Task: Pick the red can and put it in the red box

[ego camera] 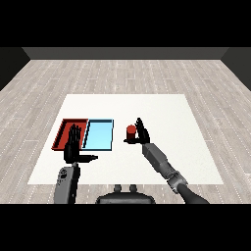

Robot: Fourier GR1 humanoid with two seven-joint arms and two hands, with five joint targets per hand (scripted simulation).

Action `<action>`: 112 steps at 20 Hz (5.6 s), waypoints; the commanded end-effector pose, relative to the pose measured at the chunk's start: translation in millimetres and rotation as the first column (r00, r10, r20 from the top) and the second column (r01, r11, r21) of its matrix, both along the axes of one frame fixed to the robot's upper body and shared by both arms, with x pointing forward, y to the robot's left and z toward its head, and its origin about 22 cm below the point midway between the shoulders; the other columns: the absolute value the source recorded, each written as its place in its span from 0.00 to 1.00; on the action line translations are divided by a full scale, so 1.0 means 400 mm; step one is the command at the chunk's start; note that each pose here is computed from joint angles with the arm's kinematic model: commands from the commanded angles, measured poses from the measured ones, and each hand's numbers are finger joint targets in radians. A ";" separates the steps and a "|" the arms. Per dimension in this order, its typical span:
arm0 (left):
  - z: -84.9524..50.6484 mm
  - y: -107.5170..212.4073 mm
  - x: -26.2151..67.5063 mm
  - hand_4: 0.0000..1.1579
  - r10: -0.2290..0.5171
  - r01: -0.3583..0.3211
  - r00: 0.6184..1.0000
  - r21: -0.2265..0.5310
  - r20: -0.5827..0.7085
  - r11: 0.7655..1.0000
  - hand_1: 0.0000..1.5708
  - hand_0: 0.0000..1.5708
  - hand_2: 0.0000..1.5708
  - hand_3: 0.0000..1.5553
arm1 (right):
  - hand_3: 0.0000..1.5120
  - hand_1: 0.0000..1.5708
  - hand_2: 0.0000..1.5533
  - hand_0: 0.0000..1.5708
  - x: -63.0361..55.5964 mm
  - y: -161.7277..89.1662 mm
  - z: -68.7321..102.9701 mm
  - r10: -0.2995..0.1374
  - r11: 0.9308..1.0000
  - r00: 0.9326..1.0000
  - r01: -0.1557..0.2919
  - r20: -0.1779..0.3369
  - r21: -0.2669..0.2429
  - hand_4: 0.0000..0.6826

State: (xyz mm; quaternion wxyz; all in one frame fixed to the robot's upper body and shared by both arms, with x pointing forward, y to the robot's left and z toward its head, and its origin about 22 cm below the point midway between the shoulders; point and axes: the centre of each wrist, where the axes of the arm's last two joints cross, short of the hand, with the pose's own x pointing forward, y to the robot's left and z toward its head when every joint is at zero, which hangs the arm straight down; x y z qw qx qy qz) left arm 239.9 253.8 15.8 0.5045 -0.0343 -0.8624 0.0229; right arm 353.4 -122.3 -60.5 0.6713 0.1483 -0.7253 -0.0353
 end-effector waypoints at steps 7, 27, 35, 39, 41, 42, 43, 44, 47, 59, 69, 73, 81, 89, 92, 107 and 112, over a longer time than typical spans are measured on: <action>0.008 0.005 -0.001 0.00 -0.006 0.006 1.000 -0.018 -0.002 1.000 0.00 0.00 0.00 0.00 | 0.00 0.00 0.00 0.00 0.025 0.020 0.021 0.008 1.000 1.000 -0.008 -0.012 0.009 0.00; -0.026 0.001 -0.036 0.00 -0.014 0.014 1.000 -0.013 0.011 1.000 0.00 0.00 0.00 0.00 | 0.91 0.89 0.91 0.89 0.033 0.063 0.036 -0.069 0.991 0.996 0.061 -0.054 -0.123 0.43; -0.007 0.013 -0.005 0.00 -0.003 0.003 1.000 -0.009 0.002 1.000 0.00 0.00 0.00 0.00 | 0.94 0.98 0.95 0.98 0.037 0.079 0.045 -0.093 0.966 0.991 0.067 -0.096 -0.248 0.84; -0.029 0.013 -0.008 0.00 -0.009 0.010 1.000 -0.025 0.012 1.000 0.00 0.00 0.00 0.00 | 0.94 0.97 0.95 0.97 0.022 0.067 0.019 -0.090 0.956 0.991 0.057 -0.103 -0.287 0.81; 0.002 -0.014 0.012 0.00 0.001 0.000 1.000 -0.030 0.012 1.000 0.00 0.00 0.00 0.00 | 0.94 0.97 0.95 0.97 0.021 0.066 0.019 -0.088 0.957 0.989 0.050 -0.122 -0.285 0.80; 0.002 -0.006 0.002 0.00 -0.002 0.002 1.000 -0.025 0.012 1.000 0.00 0.00 0.00 0.00 | 0.93 0.97 0.95 0.97 0.036 0.094 0.053 -0.086 0.954 0.988 0.046 -0.125 -0.297 0.80; 0.005 0.034 0.020 0.00 0.007 -0.007 1.000 -0.019 -0.003 1.000 0.00 0.00 0.00 0.00 | 0.93 0.97 0.95 0.97 0.034 0.052 0.019 -0.093 0.952 0.989 0.055 -0.115 -0.301 0.80; -0.008 0.019 -0.013 0.00 0.003 -0.003 1.000 -0.015 -0.010 1.000 0.00 0.00 0.00 0.00 | 0.93 0.97 0.95 0.97 0.034 0.084 0.043 -0.091 0.958 0.990 0.056 -0.111 -0.282 0.80; -0.030 0.047 -0.067 0.00 0.004 -0.004 1.000 -0.025 0.002 1.000 0.00 0.00 0.00 0.00 | 0.93 0.99 0.95 0.99 0.018 0.060 0.010 -0.095 0.957 0.993 0.070 -0.074 -0.283 0.82; -0.020 -0.026 0.012 0.00 -0.024 0.024 1.000 -0.010 -0.012 1.000 0.00 0.00 0.00 0.00 | 0.91 0.98 0.94 0.98 0.071 0.068 0.138 -0.136 0.963 0.983 0.161 0.126 -0.214 0.85; 0.087 -0.137 -0.004 0.00 -0.148 0.149 0.989 0.032 -0.027 0.988 0.00 0.00 0.00 0.00 | 0.92 0.95 0.93 0.95 0.020 0.056 0.260 -0.122 0.979 0.943 0.167 0.310 -0.120 0.92; 0.090 -0.194 0.014 0.00 -0.182 0.188 0.980 0.072 -0.086 0.980 0.00 0.00 0.00 0.00 | 0.92 0.95 0.93 0.95 -0.055 0.111 0.247 -0.133 0.980 0.943 0.171 0.304 -0.103 0.92; 0.094 -0.262 0.058 0.00 -0.171 0.182 0.978 0.093 -0.116 0.979 0.00 0.00 0.00 0.00 | 0.91 0.92 0.91 0.92 -0.103 0.017 0.285 -0.131 0.979 0.917 0.179 0.376 -0.096 0.93; 0.064 -0.324 0.031 0.00 -0.195 0.212 0.967 0.086 -0.166 0.974 0.00 0.00 0.00 0.00 | 0.92 0.92 0.92 0.92 -0.164 0.030 0.367 -0.108 0.985 0.900 0.153 0.423 -0.074 0.91; 0.030 -0.322 0.048 0.00 -0.200 0.225 0.959 0.106 -0.202 0.969 0.00 0.00 0.00 0.00 | 0.92 0.92 0.92 0.92 -0.133 0.015 0.315 -0.062 0.989 0.903 0.112 0.425 -0.093 0.91; -0.037 -0.401 0.055 0.00 -0.259 0.278 0.928 0.034 -0.268 0.960 0.00 0.00 0.00 0.00 | 0.92 0.93 0.92 0.93 -0.140 0.042 0.354 -0.053 0.992 0.887 0.099 0.459 -0.076 0.97; -0.055 -0.405 0.073 0.00 -0.256 0.274 0.932 0.037 -0.256 0.961 0.00 0.00 0.00 0.00 | 0.92 0.93 0.93 0.93 -0.194 0.103 0.348 -0.047 0.995 0.887 0.082 0.459 -0.058 0.98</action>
